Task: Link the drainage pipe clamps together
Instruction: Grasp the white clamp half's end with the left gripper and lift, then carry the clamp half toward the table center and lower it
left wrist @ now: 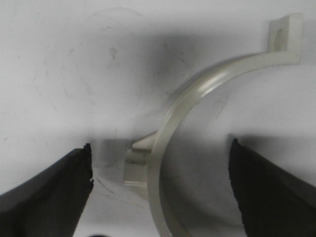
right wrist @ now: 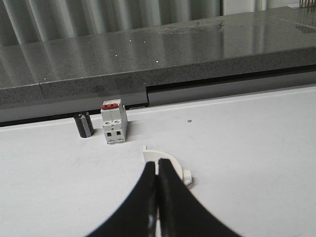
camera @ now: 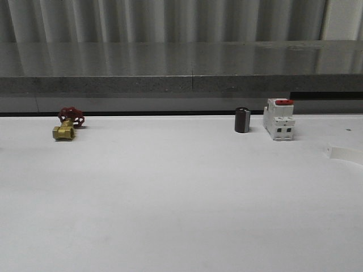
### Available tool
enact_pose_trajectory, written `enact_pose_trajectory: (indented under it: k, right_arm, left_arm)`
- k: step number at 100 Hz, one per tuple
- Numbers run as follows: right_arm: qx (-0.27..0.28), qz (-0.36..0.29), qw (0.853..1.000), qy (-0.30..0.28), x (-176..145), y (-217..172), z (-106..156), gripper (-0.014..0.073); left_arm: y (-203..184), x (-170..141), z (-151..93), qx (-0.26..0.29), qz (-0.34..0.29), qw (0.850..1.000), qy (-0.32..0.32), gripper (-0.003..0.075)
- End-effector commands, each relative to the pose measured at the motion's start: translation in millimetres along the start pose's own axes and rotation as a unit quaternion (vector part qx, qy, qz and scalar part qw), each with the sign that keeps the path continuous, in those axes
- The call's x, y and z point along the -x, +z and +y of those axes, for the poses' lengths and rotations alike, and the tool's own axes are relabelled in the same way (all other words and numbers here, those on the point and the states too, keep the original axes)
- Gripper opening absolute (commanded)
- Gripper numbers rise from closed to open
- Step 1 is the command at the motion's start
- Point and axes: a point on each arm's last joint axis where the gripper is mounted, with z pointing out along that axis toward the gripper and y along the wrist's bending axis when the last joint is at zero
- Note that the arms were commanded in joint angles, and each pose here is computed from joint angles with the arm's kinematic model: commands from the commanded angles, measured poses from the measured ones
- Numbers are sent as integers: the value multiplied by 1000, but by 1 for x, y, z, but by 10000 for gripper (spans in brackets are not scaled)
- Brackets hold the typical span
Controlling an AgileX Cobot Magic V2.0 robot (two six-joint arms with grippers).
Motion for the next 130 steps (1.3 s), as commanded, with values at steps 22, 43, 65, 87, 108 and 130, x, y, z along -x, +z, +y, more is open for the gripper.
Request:
enact_pose_trajectory:
  k: [22,43,65,87,108,130]
  right_arm:
    - [7,-54,998,-6,13,-3,2,-118]
    - [7,-54,998,-6,13,-3,2,-118]
    - [7,-54,998,-6,13,-3,2,-118]
    - [7,-54,998,-6,13,-3,2,-118]
    - [7,-54,998,-6,13,-3,2,-118]
    - [7,-54,998,-6,13,-3,2,-118]
  left_arm:
    - [-23,11,1,5,-38,999,-4,550]
    - [-23,9,1,3,-32,999,-5,319]
    - [-27,8,-2,-12,-25,999,-17,46]
    - [-66,9,-28,-65,-37,996,-42,29]
    - [-117,5,-84,-94,-68,991,-64,29]
    - [-135,-1,-171,-144,-97,984,-39,29]
